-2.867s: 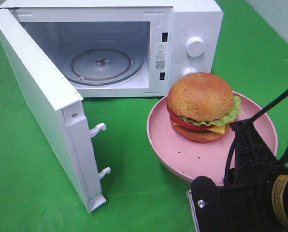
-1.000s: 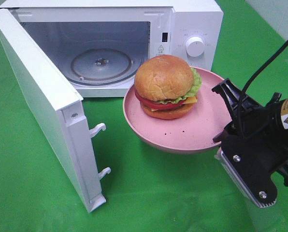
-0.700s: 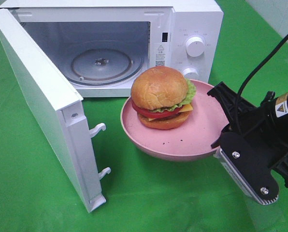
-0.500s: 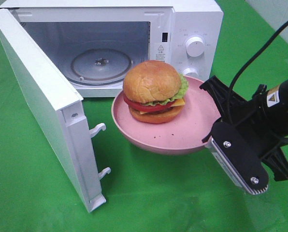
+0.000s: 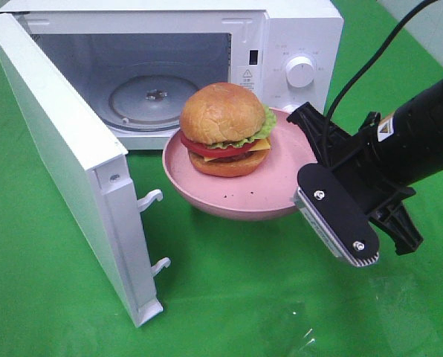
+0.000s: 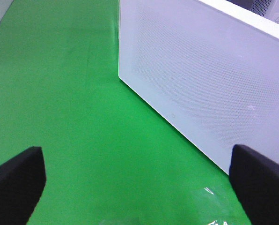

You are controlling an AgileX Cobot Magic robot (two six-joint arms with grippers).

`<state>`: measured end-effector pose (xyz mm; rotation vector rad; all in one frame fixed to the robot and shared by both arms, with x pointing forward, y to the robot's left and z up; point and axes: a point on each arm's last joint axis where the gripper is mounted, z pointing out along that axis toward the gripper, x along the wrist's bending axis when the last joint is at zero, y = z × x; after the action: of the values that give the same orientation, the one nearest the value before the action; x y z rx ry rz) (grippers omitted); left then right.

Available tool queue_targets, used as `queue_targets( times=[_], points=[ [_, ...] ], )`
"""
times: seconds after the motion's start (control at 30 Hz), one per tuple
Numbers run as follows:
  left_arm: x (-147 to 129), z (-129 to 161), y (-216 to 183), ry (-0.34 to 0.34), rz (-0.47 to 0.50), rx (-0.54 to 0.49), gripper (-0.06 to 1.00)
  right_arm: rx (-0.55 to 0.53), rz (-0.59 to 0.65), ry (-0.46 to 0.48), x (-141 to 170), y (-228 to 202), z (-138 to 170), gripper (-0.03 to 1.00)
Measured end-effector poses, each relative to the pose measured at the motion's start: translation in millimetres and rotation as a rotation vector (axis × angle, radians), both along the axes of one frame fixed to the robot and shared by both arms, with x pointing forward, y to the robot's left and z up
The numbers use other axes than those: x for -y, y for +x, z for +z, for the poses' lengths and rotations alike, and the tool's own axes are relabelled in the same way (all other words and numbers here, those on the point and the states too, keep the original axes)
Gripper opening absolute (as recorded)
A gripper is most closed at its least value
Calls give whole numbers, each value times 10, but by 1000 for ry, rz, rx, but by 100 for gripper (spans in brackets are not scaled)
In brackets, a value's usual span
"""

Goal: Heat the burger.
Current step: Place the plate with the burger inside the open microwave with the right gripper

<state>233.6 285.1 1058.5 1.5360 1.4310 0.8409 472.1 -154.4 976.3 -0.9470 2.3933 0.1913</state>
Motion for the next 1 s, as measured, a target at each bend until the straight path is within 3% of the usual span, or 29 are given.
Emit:
queue_targets(
  times=[1.0],
  points=[
    [0, 0, 0, 0, 0, 0, 99, -52, 7, 20, -567, 421, -33, 5]
  ],
)
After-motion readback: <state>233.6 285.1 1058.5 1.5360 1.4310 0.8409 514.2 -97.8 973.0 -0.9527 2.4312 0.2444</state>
